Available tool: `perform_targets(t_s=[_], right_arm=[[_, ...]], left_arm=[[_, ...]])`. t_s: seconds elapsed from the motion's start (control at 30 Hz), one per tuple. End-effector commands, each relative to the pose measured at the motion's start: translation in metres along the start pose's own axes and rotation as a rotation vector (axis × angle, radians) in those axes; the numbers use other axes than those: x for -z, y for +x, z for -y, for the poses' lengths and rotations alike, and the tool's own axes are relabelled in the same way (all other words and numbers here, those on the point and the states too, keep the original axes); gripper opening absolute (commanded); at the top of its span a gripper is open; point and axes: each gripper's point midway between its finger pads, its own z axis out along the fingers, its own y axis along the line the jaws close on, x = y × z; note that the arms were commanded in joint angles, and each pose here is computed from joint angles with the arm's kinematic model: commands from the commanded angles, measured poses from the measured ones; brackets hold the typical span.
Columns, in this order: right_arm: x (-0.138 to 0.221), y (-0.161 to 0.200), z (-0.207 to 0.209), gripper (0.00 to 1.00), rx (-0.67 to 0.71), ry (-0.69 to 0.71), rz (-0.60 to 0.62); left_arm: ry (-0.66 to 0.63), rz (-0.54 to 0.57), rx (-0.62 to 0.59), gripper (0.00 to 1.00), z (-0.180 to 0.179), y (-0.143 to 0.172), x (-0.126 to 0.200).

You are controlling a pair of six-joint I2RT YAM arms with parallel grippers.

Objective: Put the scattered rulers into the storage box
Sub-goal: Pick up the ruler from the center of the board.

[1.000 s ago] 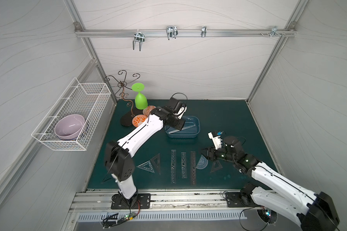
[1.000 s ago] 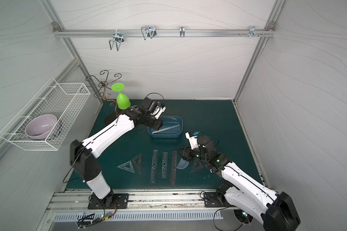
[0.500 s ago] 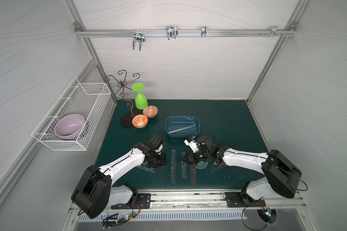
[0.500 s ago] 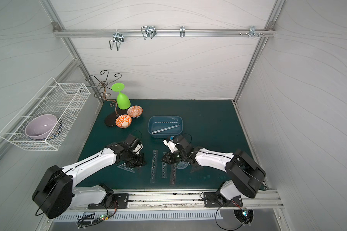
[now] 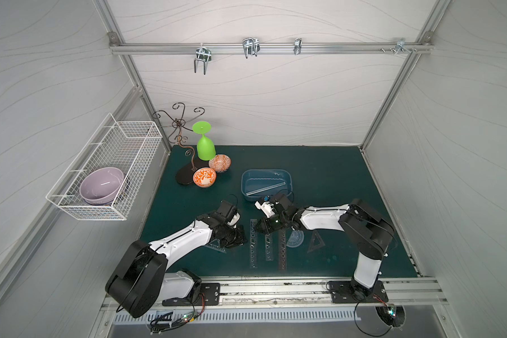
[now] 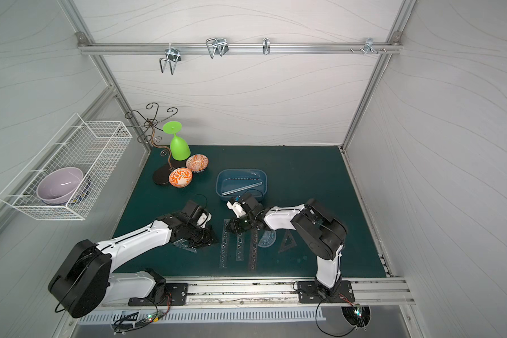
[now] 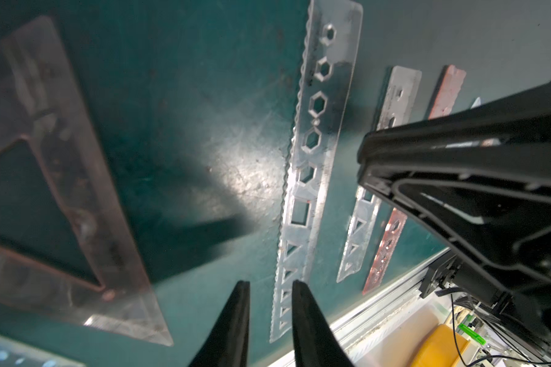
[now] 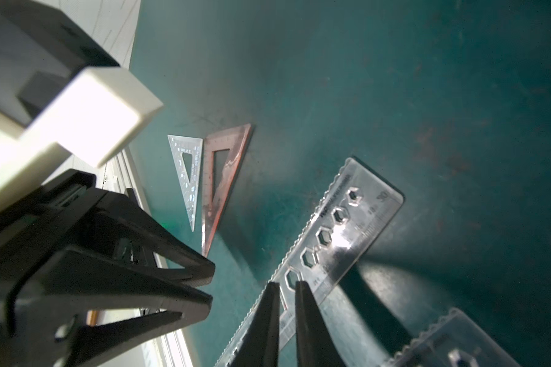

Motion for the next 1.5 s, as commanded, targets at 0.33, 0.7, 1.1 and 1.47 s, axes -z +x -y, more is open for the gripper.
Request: perform_targets(t_s=[0.33,0.7,1.1,1.47], right_arm=[[-0.013,0.008,0.014,0.13,-0.005,0.021,-0.029],[-0.018,0.019,0.023,0.13,-0.031,0.038,-0.053],[-0.016,0.04,0.039,0.11,-0.068,0.087,-0.081],[-0.014,0.056,0.051,0.11,-0.117,0.126,-0.101]], left_arm=[[0.069,-0.007,-0.005,0.34,0.005,-0.002,-0.015],[0.06,0.003,0.017,0.42,-0.002,-0.003,-0.022],[0.081,-0.028,0.039,0.35,-0.001,-0.005,-0.037],[0.079,-0.042,0.059,0.34,-0.006,-0.005,-0.049]])
